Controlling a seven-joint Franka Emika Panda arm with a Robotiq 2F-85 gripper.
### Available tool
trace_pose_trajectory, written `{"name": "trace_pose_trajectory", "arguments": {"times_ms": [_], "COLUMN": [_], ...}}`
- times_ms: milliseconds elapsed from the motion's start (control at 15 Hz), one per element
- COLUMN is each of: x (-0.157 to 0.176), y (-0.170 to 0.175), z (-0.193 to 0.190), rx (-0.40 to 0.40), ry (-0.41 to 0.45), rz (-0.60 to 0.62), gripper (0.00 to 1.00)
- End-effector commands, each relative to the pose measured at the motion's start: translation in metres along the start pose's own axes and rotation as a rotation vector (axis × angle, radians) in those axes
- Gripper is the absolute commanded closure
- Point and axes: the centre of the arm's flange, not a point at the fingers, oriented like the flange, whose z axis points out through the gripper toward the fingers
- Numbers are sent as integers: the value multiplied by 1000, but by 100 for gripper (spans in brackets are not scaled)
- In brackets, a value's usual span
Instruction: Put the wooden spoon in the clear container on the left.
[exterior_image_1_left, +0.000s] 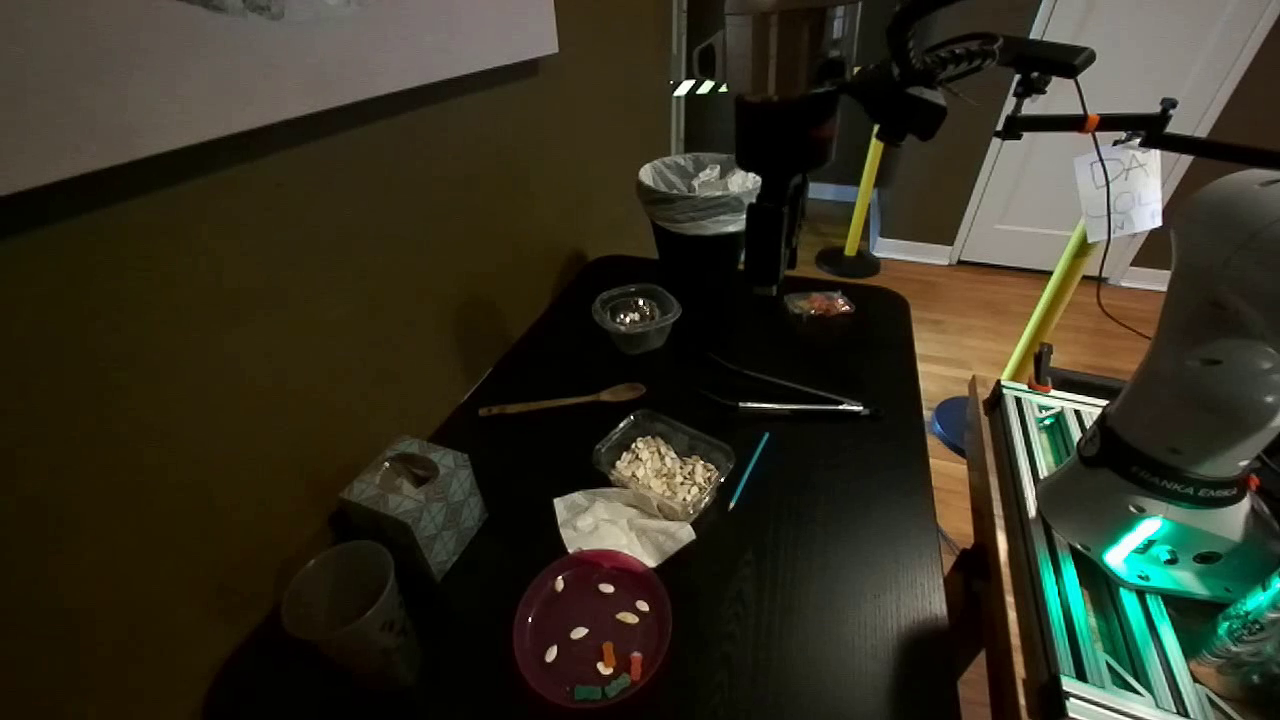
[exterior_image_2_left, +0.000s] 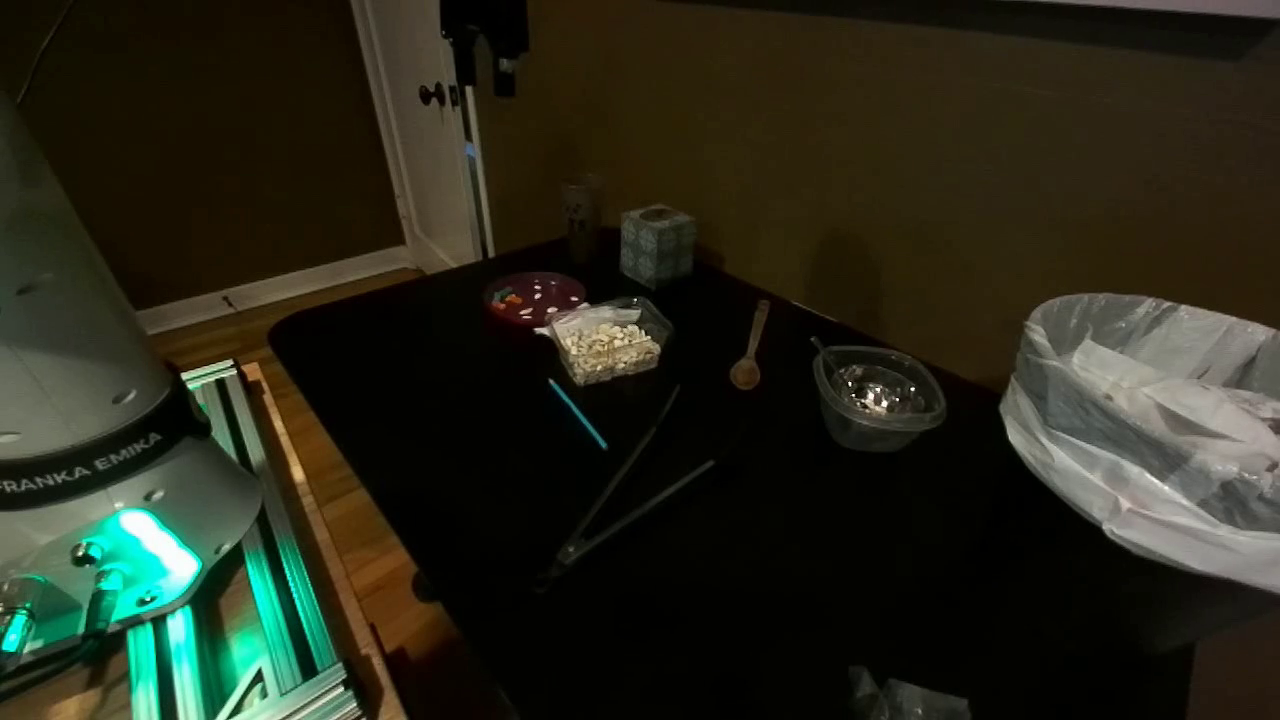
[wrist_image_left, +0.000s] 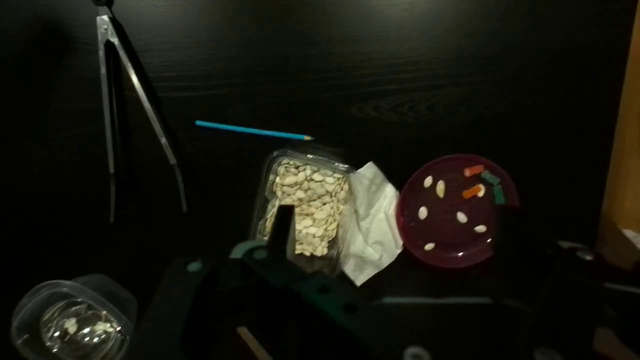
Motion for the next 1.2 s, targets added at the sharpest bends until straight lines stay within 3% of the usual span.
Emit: {"name": "trace_pose_trajectory", "arguments": {"times_ms": [0,267,400,467,600,667,1133], "x": [47,113,145,161,184,145,152], "y": [37,90,109,118,131,121,122], "z": [18,46,63,72,80,78,77], "rx": [-93,-115,-57,30,123,43,52], "ry": [49,77,54,39,14,49,56], "rz": [61,87,104,59,18,56,48], "gripper": [0,0,0,0,0,0,0]}}
